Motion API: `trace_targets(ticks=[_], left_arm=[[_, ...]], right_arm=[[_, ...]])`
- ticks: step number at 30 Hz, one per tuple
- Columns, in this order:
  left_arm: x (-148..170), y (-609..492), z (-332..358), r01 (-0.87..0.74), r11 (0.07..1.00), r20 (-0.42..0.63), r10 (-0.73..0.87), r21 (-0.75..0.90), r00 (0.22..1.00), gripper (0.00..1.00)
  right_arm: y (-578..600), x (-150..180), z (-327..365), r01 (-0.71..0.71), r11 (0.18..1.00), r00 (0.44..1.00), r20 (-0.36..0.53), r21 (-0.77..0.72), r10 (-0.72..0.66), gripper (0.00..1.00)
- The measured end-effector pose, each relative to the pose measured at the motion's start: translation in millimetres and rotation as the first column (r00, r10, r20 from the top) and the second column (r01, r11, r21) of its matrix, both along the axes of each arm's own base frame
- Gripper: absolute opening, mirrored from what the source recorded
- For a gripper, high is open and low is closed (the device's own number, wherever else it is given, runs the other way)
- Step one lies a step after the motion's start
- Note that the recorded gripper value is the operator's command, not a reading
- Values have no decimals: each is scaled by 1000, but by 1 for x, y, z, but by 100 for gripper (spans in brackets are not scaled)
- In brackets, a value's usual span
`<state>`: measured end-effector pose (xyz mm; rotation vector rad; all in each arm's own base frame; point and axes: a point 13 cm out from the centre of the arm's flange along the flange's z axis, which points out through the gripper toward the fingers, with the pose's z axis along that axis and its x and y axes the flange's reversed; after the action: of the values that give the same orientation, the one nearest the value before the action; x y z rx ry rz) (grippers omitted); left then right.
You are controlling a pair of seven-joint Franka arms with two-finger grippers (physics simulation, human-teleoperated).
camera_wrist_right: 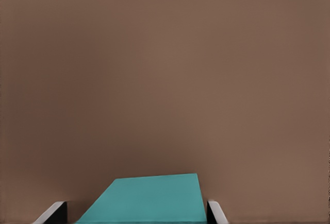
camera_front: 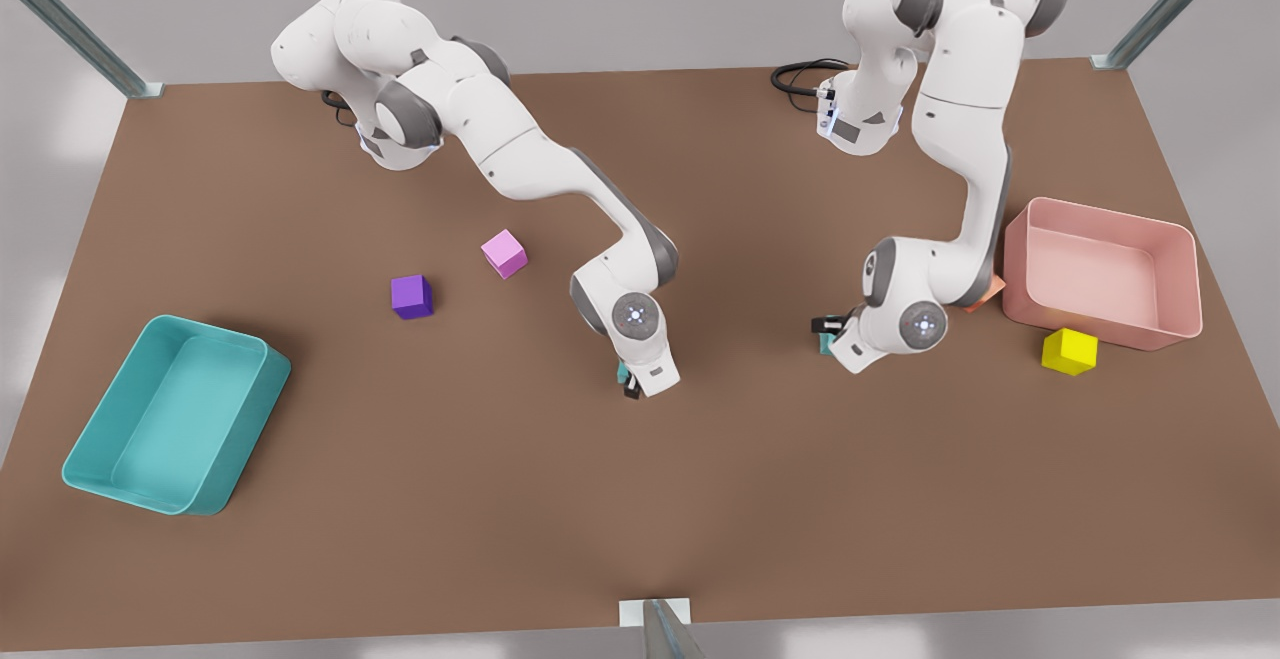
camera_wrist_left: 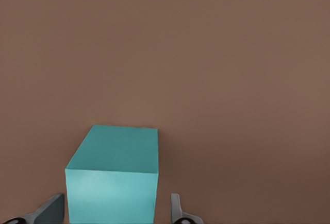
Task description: Stack the two blue cubes on top of each other
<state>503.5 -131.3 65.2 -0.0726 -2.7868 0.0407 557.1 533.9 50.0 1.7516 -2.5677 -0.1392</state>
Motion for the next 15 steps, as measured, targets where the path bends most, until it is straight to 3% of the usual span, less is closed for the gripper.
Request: trace_targets(ticks=[3, 4, 5, 7, 11, 15], left_arm=[[-5, 0, -12, 0, 1000, -15, 0, 6, 1000, 100], [-5, 0, -14, 0, 1000, -16, 0, 7, 1000, 83], [-5, 0, -15, 0, 1000, -15, 0, 8, 1000, 56], [-4, 1, -15, 1, 1000, -12, 0, 13, 1000, 52], [2, -3, -6, 4, 1000, 13, -4, 16, 1000, 56], [32, -33, 48, 26, 1000, 101, -25, -8, 995, 56]], right_arm=[[-2, 3, 12, 25, 1000, 1000, -9, 8, -25, 100], [-7, 8, 20, 39, 999, 999, -12, 12, -39, 100], [-14, 15, 33, 54, 998, 998, -14, 18, -54, 100], [-31, 31, 64, 86, 996, 996, -24, 33, -85, 100], [-124, 75, 145, 204, 978, 975, -100, 36, -200, 100], [-325, 116, 177, 386, 921, 894, -222, -55, -389, 100]])
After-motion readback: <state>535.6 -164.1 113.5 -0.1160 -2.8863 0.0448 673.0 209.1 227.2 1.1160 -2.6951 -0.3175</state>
